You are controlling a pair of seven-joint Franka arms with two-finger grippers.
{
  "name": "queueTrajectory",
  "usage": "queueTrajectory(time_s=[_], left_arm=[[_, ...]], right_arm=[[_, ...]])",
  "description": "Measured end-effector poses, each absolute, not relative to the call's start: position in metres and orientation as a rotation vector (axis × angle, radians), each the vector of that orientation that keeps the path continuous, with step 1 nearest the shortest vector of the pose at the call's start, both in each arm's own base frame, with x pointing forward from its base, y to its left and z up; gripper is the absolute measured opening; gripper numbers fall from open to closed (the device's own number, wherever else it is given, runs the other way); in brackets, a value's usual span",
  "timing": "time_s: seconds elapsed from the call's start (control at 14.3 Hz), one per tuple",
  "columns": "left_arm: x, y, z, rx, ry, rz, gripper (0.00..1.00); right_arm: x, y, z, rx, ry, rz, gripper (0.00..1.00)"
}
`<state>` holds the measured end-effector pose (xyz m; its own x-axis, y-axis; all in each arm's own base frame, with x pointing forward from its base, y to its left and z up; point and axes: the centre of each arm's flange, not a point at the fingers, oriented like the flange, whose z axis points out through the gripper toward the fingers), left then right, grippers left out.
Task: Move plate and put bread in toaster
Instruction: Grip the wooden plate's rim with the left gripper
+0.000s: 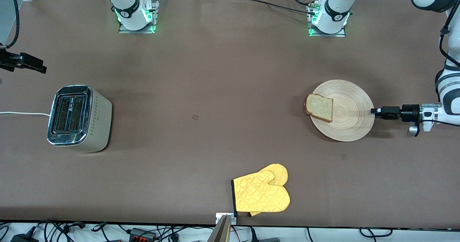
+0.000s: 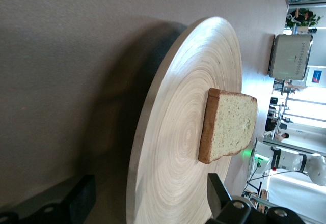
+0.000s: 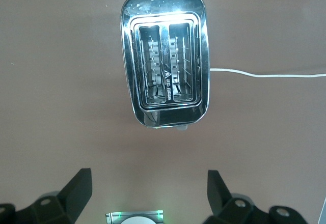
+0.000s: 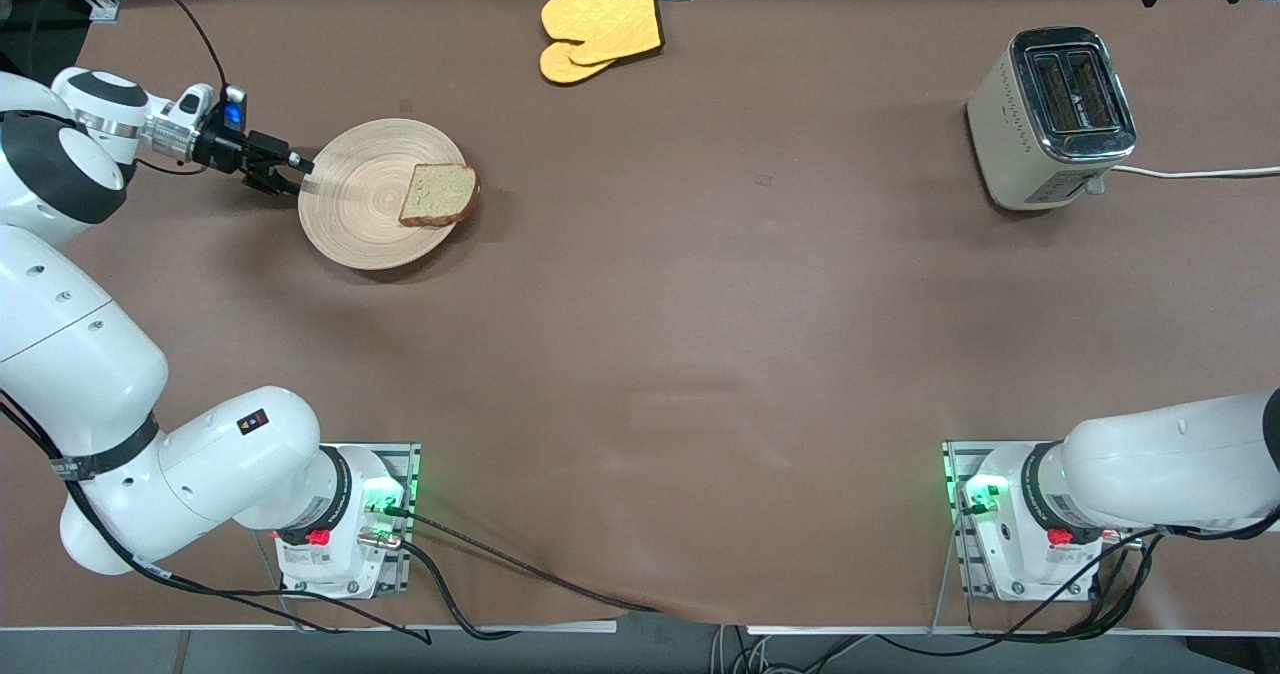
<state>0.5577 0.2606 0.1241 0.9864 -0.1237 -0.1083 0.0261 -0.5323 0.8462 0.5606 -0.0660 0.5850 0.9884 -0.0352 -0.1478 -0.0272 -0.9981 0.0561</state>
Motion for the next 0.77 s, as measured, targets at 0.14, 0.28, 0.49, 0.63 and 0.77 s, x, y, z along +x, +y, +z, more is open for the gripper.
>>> queueTrajectory(time_s=[0.14, 0.28, 0.49, 0.63, 0.77], left_arm=[[0.5582, 0.2560, 0.1216, 2.113, -0.105, -0.180, 0.74], [0.5572, 0.2537, 0.1225, 2.095, -0.134, -0.178, 0.53], [0.5545, 0.2522, 0.1248, 2.066, -0.152, -0.190, 0.22], [0.5538, 0.2520, 0.1242, 2.063, -0.154, -0.193, 0.08], [0.5533, 0.2509, 0.1212, 2.060, -0.154, -0.196, 0.08]], right_arm=[[0.5606, -0.0661, 0.5850, 3.079, -0.049, -0.230, 1.00], [0.5606, -0.0661, 0.5850, 3.079, -0.049, -0.230, 1.00], [0.5606, -0.0662, 0.5850, 3.079, -0.049, -0.230, 1.00], [0.5606, -0.0662, 0.5849, 3.079, -0.049, -0.230, 1.00], [0.5607, -0.0663, 0.5848, 3.079, -0.049, -0.231, 1.00]])
